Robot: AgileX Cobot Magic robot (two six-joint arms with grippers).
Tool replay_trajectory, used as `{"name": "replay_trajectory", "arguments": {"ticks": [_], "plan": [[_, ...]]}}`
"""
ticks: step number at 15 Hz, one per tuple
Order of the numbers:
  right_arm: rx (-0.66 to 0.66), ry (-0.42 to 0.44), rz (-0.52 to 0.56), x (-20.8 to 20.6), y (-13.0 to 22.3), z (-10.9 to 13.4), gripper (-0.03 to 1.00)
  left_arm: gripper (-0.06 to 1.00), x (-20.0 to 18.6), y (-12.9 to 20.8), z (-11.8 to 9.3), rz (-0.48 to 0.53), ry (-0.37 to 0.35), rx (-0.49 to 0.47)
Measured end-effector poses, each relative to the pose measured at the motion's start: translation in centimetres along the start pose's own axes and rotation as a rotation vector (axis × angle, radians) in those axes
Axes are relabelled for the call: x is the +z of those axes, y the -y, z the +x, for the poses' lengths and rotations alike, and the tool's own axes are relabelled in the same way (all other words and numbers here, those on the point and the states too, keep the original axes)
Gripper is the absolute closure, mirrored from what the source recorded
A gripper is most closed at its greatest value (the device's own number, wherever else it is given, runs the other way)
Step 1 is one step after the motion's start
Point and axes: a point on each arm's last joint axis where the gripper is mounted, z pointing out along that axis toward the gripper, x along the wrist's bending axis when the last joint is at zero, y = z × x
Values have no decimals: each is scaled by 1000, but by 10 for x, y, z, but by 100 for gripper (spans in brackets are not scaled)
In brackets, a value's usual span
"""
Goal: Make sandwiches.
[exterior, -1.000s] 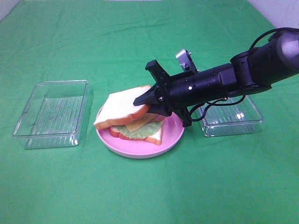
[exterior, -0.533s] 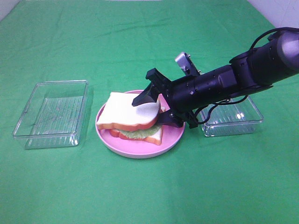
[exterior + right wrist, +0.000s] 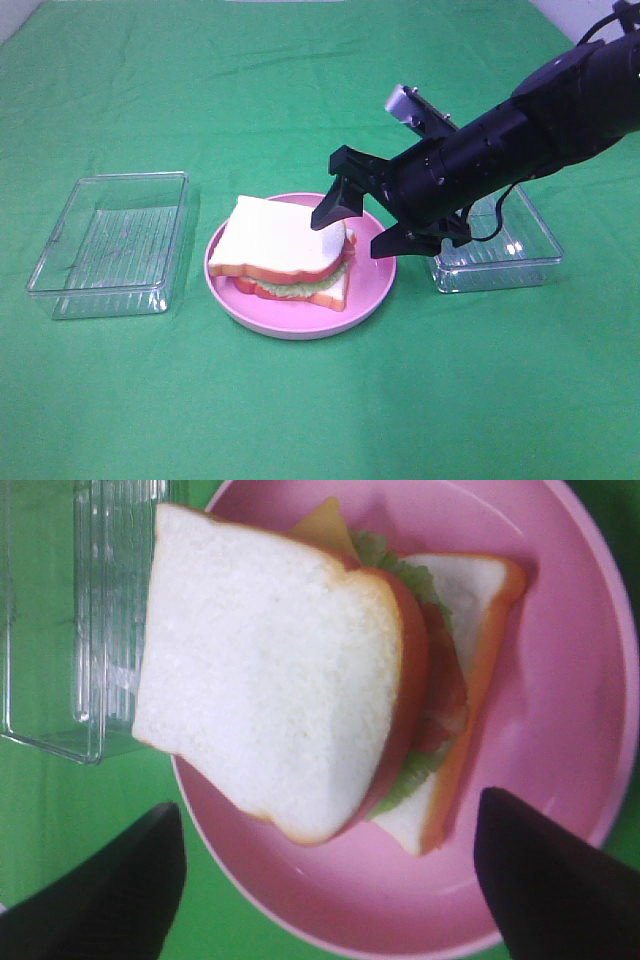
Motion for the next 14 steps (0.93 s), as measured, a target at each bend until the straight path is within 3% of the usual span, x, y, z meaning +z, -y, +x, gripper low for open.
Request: {"name": "replay_trajectory", "arguments": {"ticks": [3,7,9,10,14], "plan": [[-221,126,51,-56,14,20,22,16,0,0,0,0,0,0],[-348,281,12,-124,44,32,22,16,0,0,0,0,0,0],[-387,338,-39,-160,73,32,22,16,0,0,0,0,0,0],[-413,360,-61,-187,109,28,22,16,0,0,0,0,0,0],[-465,377,-81,-220,176,10,22,16,0,0,0,0,0,0]]}}
